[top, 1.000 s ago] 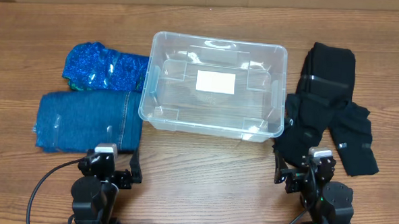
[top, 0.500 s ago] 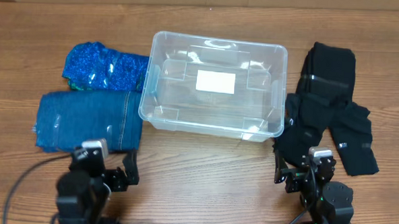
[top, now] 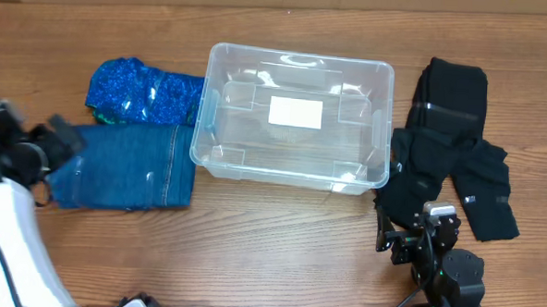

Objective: Pack container
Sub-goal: 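Reach the left gripper to the folded blue denim and grasp it, then lift the denim with the left gripper and lay it in the bin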

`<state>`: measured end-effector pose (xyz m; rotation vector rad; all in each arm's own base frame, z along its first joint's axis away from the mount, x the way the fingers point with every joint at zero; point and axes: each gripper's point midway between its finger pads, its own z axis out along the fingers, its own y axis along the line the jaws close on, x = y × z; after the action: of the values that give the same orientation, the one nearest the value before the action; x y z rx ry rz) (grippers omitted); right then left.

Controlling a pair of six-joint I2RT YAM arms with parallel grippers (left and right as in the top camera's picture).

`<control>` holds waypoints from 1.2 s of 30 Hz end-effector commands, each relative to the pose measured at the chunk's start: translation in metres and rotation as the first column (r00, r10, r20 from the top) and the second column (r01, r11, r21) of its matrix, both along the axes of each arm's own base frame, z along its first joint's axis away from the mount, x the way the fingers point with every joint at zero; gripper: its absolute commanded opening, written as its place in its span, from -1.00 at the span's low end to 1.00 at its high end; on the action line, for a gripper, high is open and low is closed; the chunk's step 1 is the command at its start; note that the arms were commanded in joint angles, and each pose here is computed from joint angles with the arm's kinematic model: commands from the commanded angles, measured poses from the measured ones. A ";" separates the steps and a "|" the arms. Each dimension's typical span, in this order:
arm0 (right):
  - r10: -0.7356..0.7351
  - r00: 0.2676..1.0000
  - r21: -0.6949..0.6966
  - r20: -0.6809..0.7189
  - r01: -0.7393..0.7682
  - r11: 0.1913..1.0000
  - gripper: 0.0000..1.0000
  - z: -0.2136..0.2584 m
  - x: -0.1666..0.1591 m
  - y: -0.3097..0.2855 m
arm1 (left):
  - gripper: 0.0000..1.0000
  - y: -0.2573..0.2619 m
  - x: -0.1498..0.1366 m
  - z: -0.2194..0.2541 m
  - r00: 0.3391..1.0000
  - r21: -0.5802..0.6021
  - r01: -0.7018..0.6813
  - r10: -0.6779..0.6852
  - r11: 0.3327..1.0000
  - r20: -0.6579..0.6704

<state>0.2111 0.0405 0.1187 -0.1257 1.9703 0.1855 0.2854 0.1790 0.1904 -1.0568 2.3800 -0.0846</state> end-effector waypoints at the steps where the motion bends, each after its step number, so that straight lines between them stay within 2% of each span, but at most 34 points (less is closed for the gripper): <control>1: -0.006 1.000 -0.003 -0.007 0.006 1.000 1.00 -0.005 0.000 -0.001 | 1.00 0.037 0.009 -0.024 0.992 -0.133 0.086 -0.073 0.987 0.100; 5: -0.006 1.000 -0.003 -0.006 0.006 1.000 1.00 -0.005 0.000 -0.001 | 1.00 0.050 0.019 -0.073 0.959 -0.301 0.232 -0.166 0.925 0.231; 6: -0.006 1.000 -0.004 -0.007 0.006 1.000 1.00 -0.005 0.000 -0.001 | 1.00 0.047 0.023 -0.087 0.955 -0.330 0.255 -0.184 0.909 0.231; 7: -0.006 1.000 -0.003 -0.007 0.006 1.000 1.00 -0.005 0.000 -0.001 | 1.00 0.047 0.023 -0.115 0.965 -0.348 0.250 -0.204 0.903 0.165; 11: -0.006 1.000 -0.004 -0.006 0.006 1.000 1.00 -0.005 0.000 -0.001 | 1.00 0.052 0.039 -0.145 0.956 -0.312 0.288 -0.251 0.905 0.152; 13: -0.006 1.000 -0.003 -0.007 0.006 1.000 1.00 -0.005 0.000 -0.001 | 0.93 0.048 0.043 -0.162 0.956 -0.297 0.293 -0.280 0.909 0.085; 14: -0.006 1.000 -0.004 -0.006 0.006 1.000 1.00 -0.005 0.000 -0.002 | 0.69 0.031 0.051 -0.180 0.945 -0.323 0.324 -0.323 0.889 0.057; 15: -0.006 1.000 -0.003 -0.006 0.006 1.000 1.00 -0.005 0.000 -0.001 | 0.55 0.023 0.054 -0.187 0.938 -0.338 0.338 -0.344 0.878 0.045; 17: -0.006 1.000 -0.004 -0.006 0.006 1.000 1.00 -0.005 0.000 -0.001 | -0.08 0.008 0.059 -0.194 0.926 -0.356 0.362 -0.376 0.862 0.030; 19: -0.006 1.000 -0.003 -0.006 0.006 1.000 1.00 -0.005 0.000 -0.001 | -0.72 0.003 0.059 -0.190 0.938 -0.393 0.323 -0.345 0.861 0.017; 21: -0.006 1.000 -0.003 -0.006 0.006 1.000 1.00 -0.005 0.000 -0.001 | -0.92 0.005 0.061 -0.166 0.955 -0.423 0.273 -0.297 0.864 0.011; 23: -0.006 1.000 -0.003 -0.007 0.006 1.000 1.00 -0.005 0.000 -0.001 | -0.92 0.013 0.071 -0.110 0.967 -0.405 0.244 -0.254 0.881 0.029; 24: -0.006 1.000 -0.003 -0.007 0.006 1.000 1.00 -0.005 0.000 -0.001 | -0.92 0.013 0.074 -0.068 0.970 -0.386 0.239 -0.235 0.891 0.059; 25: -0.006 1.000 -0.003 -0.006 0.006 1.000 1.00 -0.005 0.000 -0.001 | -0.92 0.000 0.079 0.000 0.956 -0.357 0.286 -0.240 0.889 0.169; 27: -0.006 1.000 -0.004 -0.007 0.006 1.000 1.00 -0.005 0.000 -0.001 | -0.92 -0.028 0.076 0.087 0.916 -0.334 0.337 -0.223 0.881 0.335; 28: -0.006 1.000 -0.003 -0.006 0.006 1.000 1.00 -0.005 0.000 -0.001 | -0.92 -0.053 0.070 0.135 0.871 -0.297 0.384 -0.237 0.874 0.430; 32: -0.006 1.000 -0.004 -0.007 0.006 1.000 1.00 -0.005 0.000 -0.001 | -0.92 -0.124 0.049 0.213 0.805 -0.277 0.414 -0.206 0.867 0.557; 35: -0.006 1.000 -0.003 -0.007 0.006 1.000 1.00 -0.005 0.000 -0.001 | -0.92 -0.173 0.069 0.236 0.789 -0.295 0.404 -0.167 0.866 0.591; 36: -0.006 1.000 -0.003 -0.006 0.006 1.000 1.00 -0.005 0.000 -0.001 | -0.91 -0.193 0.085 0.236 0.800 -0.302 0.363 -0.129 0.881 0.586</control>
<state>0.2111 0.0405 0.1188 -0.1253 1.9699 0.1857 0.3517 0.0270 0.4067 -0.5501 2.0547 -0.7856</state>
